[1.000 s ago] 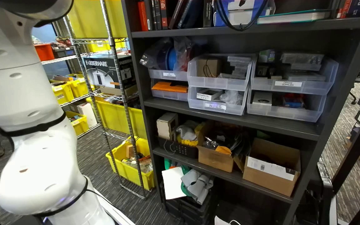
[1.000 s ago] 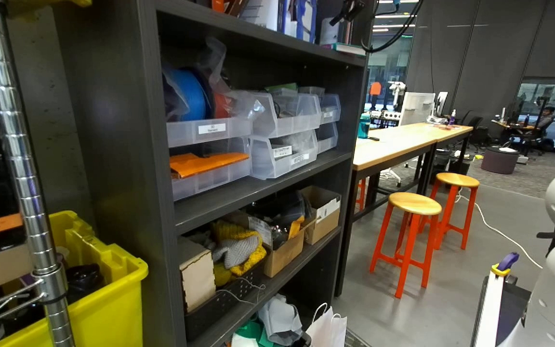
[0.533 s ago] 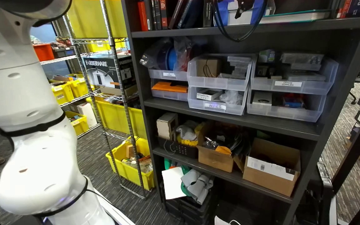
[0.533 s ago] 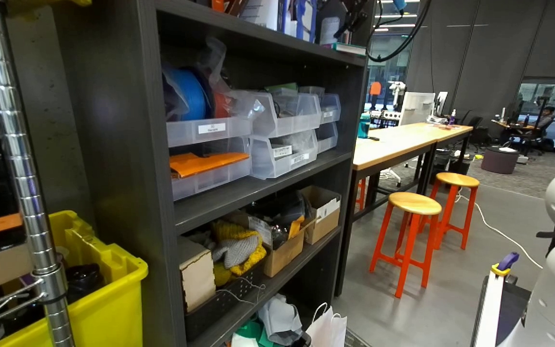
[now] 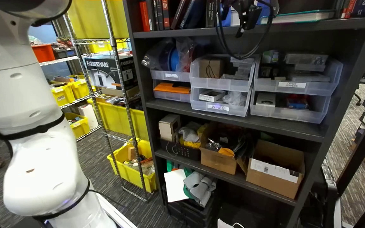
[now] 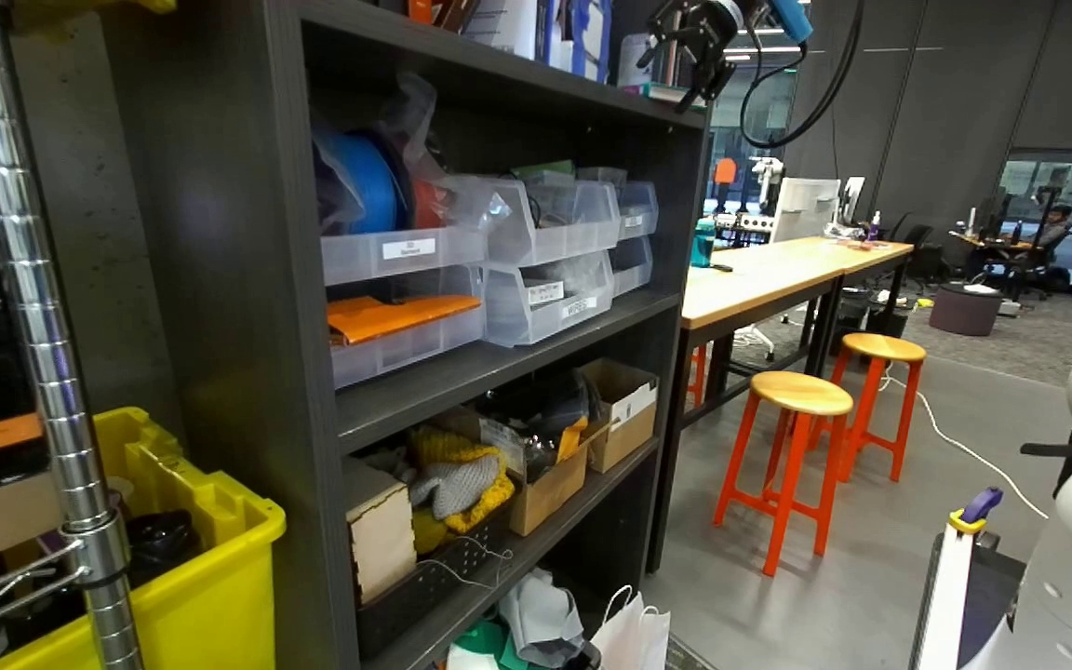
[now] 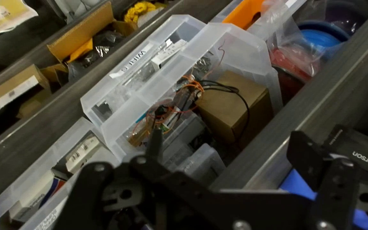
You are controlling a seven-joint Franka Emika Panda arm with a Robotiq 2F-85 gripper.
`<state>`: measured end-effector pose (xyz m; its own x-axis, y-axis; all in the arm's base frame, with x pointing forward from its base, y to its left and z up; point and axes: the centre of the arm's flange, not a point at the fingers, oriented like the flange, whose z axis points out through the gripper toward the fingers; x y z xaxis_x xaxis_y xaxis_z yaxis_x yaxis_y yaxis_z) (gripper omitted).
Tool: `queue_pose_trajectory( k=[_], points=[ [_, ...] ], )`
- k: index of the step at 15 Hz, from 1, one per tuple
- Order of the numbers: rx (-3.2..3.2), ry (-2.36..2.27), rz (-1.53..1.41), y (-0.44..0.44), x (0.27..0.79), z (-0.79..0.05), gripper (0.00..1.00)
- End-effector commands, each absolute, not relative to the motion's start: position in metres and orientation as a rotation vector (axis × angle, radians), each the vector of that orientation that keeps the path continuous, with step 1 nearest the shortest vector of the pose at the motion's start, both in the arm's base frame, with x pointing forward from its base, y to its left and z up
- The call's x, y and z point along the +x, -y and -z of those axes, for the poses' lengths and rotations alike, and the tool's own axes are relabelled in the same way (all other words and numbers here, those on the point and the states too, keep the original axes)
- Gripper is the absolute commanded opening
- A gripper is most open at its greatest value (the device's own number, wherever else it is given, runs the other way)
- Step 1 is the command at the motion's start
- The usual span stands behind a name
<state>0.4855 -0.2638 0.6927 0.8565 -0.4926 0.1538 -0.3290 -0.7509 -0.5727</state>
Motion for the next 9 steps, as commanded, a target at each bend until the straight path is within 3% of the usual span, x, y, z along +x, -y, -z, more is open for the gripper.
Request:
queue_pose_trajectory(
  k=[1,8,9],
  points=[
    [-2.497,-0.617,0.308,0.246,0.459,-0.683,1.0],
    [-2.502,-0.57,0.12,0.221,0.427,-0.665,1.0],
    [-2.495,-0.559,0.16,0.236,0.45,-0.668,1.0]
  ],
)
